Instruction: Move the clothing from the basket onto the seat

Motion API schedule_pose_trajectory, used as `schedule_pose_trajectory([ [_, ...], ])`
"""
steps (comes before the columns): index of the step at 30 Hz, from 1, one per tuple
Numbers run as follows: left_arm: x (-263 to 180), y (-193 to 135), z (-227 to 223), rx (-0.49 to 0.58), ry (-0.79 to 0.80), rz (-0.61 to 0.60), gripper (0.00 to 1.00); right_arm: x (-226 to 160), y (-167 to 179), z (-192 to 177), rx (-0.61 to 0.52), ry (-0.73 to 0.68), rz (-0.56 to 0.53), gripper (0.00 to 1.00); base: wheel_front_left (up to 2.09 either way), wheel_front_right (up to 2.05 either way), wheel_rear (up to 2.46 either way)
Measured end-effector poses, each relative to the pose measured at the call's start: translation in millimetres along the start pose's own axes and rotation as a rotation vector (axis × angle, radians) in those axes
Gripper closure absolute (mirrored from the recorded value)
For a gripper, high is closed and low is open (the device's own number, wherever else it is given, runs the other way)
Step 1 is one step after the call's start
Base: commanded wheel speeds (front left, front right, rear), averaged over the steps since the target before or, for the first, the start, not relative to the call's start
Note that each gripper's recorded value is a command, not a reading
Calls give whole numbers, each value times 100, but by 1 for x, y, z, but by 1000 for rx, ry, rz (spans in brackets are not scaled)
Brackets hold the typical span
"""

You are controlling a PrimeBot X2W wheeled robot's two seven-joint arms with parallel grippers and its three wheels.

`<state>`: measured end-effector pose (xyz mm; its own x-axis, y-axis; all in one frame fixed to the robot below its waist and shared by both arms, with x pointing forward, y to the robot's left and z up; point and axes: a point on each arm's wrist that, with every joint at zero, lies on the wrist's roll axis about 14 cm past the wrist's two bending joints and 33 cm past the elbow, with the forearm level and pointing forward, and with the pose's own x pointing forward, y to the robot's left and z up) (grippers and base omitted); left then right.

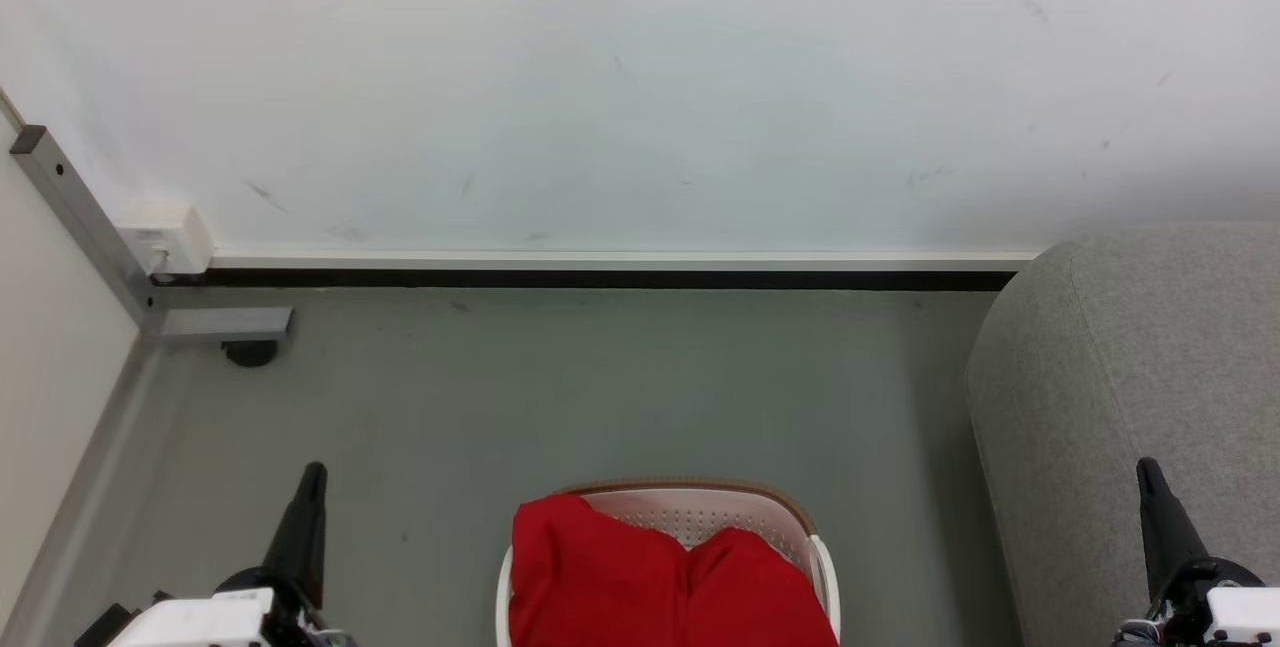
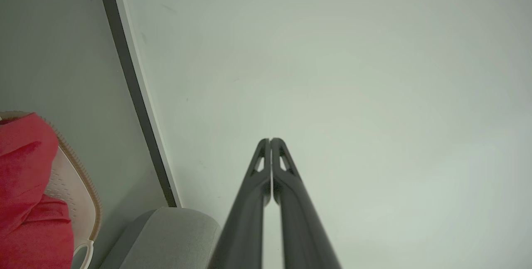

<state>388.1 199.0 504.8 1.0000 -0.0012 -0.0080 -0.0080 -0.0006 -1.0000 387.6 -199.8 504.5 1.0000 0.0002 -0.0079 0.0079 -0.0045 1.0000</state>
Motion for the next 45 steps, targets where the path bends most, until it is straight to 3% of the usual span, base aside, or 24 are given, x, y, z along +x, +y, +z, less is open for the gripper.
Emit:
schedule_pose_trajectory([
  [9, 0, 0, 0, 0, 0, 0, 100, 0, 0, 0, 0, 0, 0, 100, 0, 0, 0],
  [10, 0, 0, 0, 0, 0, 0, 0, 0, 0, 0, 0, 0, 0, 0, 0, 0, 0],
  [16, -12, 26, -3, -15, -3, 77, 0, -11, -25, -5, 17, 3, -74, 0, 0, 0, 0],
  [26, -9, 18, -4, 22, -28, 52, 0, -7, -16, -19, -13, 18, -46, 0, 0, 0, 0],
  [32, -7, 10, -4, 107, -35, 31, 0, -5, -11, -25, -86, 25, -29, 0, 0, 0, 0],
  [45, -4, -7, 3, 375, -68, -13, 0, 0, 3, -45, -361, 79, 25, 0, 0, 0, 0],
])
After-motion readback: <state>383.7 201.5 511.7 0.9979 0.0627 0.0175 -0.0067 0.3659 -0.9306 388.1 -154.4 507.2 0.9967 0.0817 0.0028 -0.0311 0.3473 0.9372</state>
